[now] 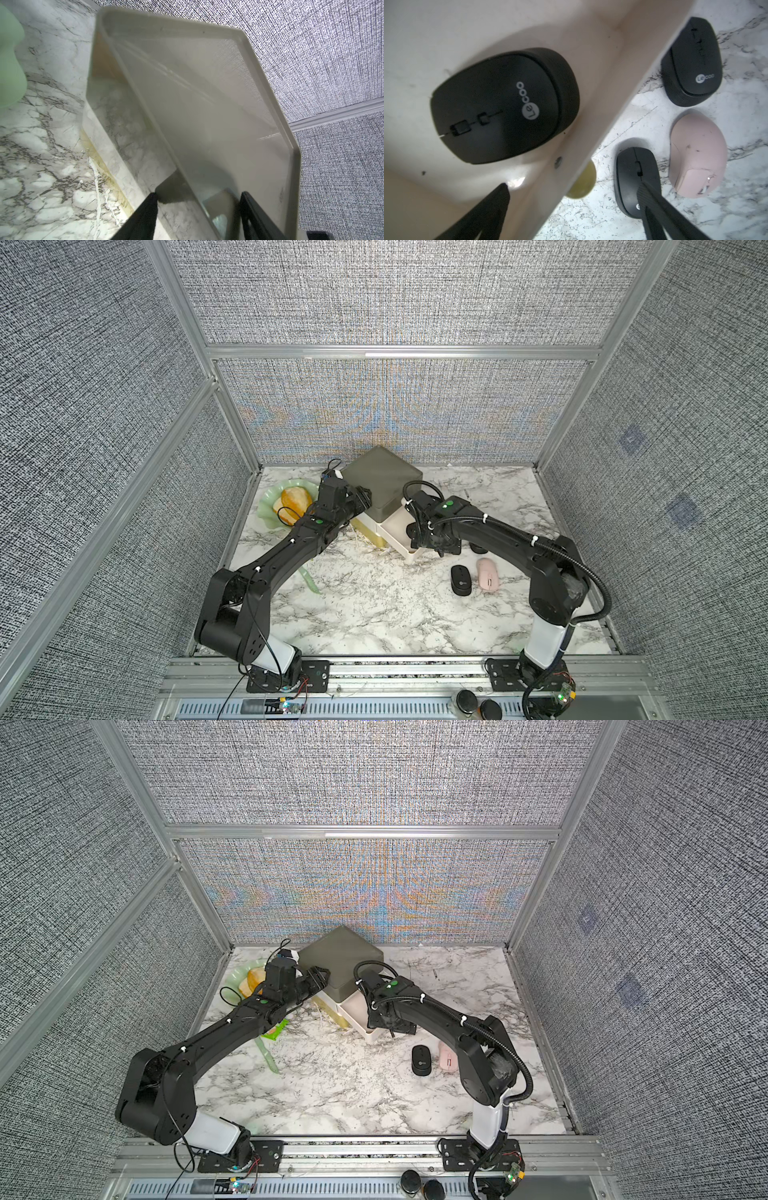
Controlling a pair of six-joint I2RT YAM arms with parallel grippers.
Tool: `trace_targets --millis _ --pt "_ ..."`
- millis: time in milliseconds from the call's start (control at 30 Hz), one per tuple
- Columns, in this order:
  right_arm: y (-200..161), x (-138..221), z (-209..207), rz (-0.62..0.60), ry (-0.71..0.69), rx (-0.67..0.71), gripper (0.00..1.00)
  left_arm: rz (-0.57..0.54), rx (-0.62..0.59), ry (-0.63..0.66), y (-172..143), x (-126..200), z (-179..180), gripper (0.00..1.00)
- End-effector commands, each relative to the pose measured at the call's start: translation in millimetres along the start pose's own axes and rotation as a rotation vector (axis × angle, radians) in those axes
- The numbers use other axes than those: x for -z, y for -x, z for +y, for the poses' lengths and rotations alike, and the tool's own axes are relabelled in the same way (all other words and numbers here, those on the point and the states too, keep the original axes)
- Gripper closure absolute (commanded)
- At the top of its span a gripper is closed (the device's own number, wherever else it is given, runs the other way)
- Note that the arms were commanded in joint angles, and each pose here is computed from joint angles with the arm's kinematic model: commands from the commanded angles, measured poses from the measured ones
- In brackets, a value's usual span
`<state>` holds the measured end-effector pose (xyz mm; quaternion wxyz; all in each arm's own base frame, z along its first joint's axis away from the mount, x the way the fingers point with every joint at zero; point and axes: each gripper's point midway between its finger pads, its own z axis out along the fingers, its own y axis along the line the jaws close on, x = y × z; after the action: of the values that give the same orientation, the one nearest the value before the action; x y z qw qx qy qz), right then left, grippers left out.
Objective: Take the mice out of the drawer
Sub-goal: Adjust the drawer in the storage box.
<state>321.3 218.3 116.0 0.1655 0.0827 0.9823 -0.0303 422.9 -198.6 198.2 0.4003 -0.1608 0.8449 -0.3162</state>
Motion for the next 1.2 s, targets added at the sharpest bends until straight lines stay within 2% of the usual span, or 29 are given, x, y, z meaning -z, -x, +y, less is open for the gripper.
trace_targets --millis 0,433,600,700,767,900,1033,1167 --pt "-0.7 3.5 -19.5 -0.012 -0.074 -0.011 0.07 0.003 0.003 0.092 -4.4 -4.4 22.5 0.37" --pt "-2.4 6.6 -64.0 -0.023 -0.161 -0.025 0.09 0.017 0.026 0.165 -5.1 -18.6 34.8 0.43" --pt "22.4 38.5 -41.7 -0.119 -0.085 0.071 0.09 0.032 0.027 0.129 -5.7 -19.0 27.1 0.43" --pt "37.6 55.8 -47.5 -0.151 -0.072 0.076 0.08 0.042 0.012 0.096 -3.3 -15.4 17.0 0.43" --pt "42.4 63.9 -44.8 -0.137 -0.032 0.029 0.08 0.048 0.006 0.074 -3.2 -13.9 12.0 0.42" --pt "49.2 73.9 -8.9 -0.097 0.136 -0.072 0.13 0.056 -0.013 0.065 -4.1 -12.8 9.9 0.4" --pt "53.9 67.1 7.0 -0.094 0.179 -0.169 0.23 0.056 -0.026 0.035 -3.0 -11.0 3.5 0.38" --pt "53.8 47.4 14.4 -0.07 0.156 -0.245 0.25 0.076 -0.037 0.029 -4.7 -12.0 0.9 0.37"
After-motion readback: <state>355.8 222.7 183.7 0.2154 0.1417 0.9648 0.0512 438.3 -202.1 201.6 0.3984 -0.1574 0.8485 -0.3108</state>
